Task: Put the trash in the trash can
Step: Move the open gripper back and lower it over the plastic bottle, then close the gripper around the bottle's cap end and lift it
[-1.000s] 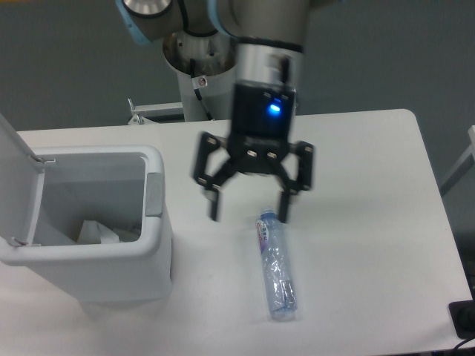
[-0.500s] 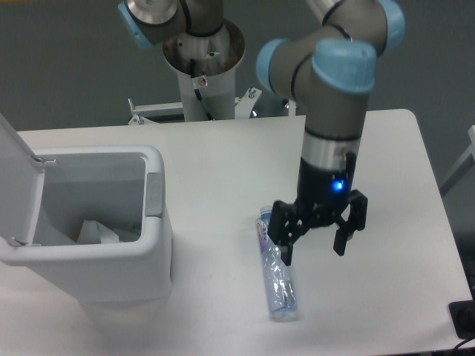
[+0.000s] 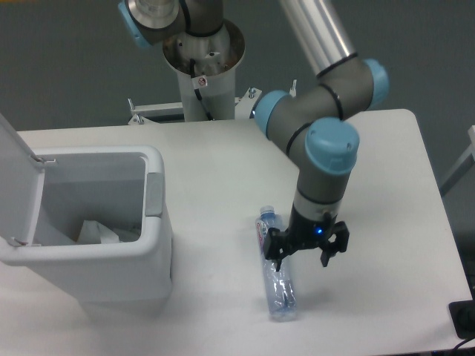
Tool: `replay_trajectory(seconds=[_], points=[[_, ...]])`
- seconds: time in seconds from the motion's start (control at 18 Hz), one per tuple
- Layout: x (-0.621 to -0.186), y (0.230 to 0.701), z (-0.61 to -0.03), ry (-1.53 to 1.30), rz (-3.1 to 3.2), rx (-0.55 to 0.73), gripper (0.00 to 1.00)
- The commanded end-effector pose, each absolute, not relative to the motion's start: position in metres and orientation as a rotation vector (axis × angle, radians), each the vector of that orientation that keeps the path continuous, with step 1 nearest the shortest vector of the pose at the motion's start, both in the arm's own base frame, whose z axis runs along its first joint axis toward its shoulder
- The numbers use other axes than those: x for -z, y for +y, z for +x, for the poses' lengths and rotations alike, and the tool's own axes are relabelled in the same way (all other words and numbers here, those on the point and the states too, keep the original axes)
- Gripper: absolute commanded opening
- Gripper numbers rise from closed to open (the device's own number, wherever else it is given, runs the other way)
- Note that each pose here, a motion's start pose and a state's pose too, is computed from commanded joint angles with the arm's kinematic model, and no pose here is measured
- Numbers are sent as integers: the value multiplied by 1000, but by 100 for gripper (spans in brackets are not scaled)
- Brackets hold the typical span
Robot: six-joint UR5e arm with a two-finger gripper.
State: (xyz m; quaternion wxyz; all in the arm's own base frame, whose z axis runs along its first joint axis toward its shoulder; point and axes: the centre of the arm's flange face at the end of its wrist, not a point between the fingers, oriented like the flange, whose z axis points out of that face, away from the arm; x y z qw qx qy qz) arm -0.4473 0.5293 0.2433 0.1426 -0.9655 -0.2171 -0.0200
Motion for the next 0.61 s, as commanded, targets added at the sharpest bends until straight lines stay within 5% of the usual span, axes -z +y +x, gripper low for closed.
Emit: replay_trajectory(seconds=[0.61], points=[[-200,546,-441,-598,-2823,89,100]])
